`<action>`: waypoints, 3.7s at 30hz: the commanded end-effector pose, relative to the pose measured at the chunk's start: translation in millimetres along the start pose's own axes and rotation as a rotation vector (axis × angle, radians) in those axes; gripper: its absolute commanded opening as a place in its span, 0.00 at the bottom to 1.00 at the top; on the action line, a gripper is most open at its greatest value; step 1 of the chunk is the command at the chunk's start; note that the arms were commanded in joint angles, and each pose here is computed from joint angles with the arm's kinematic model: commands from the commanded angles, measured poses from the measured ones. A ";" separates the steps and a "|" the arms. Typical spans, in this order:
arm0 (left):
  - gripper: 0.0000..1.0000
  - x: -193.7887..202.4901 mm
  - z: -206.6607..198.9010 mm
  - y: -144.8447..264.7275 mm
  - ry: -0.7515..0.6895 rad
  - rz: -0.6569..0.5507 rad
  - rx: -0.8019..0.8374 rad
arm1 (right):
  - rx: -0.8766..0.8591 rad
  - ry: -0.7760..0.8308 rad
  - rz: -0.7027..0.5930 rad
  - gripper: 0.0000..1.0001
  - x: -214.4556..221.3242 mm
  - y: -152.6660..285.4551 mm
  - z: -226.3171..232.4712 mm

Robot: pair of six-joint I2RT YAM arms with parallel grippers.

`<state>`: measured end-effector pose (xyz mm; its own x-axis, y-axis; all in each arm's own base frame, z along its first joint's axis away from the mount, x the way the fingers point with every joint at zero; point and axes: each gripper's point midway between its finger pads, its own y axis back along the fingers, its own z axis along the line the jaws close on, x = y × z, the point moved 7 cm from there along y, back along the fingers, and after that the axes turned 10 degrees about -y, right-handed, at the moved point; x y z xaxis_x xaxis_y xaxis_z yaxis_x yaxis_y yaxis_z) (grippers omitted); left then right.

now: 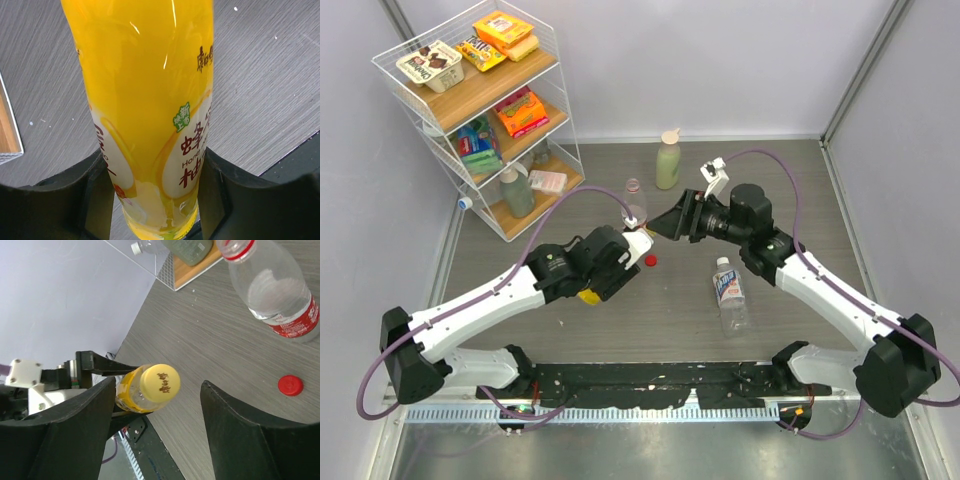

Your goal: Unscrew the bottle caps

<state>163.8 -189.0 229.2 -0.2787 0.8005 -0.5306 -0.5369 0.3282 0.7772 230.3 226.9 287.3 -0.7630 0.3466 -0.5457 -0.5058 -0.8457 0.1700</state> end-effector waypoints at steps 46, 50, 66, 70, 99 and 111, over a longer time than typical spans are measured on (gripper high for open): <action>0.00 -17.2 -1.1 36.4 0.035 -0.198 0.089 | -0.277 0.108 0.015 0.02 9.9 8.9 35.2; 0.00 -23.5 -9.9 51.2 0.030 -0.278 0.202 | -0.348 0.172 -0.006 0.01 11.5 22.8 47.1; 0.00 -51.3 -37.9 111.7 -0.063 -0.552 0.619 | -0.553 0.388 -0.009 0.02 23.4 66.0 77.2; 0.00 -52.9 -44.4 125.1 -0.091 -0.600 0.716 | -0.612 0.429 0.009 0.02 27.5 74.4 83.2; 0.00 -54.2 -61.3 155.9 -0.114 -0.652 1.003 | -0.720 0.550 -0.045 0.51 28.7 108.1 110.1; 0.00 -41.2 -42.1 109.8 -0.026 -0.498 0.643 | -0.548 0.540 -0.226 1.00 10.0 118.2 112.6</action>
<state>66.4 -209.1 324.1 -0.1461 0.5010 -0.8530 0.1404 0.8641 0.4834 114.7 185.3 376.4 -0.3714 0.3337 -0.8664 -0.1488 -0.9425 -0.2993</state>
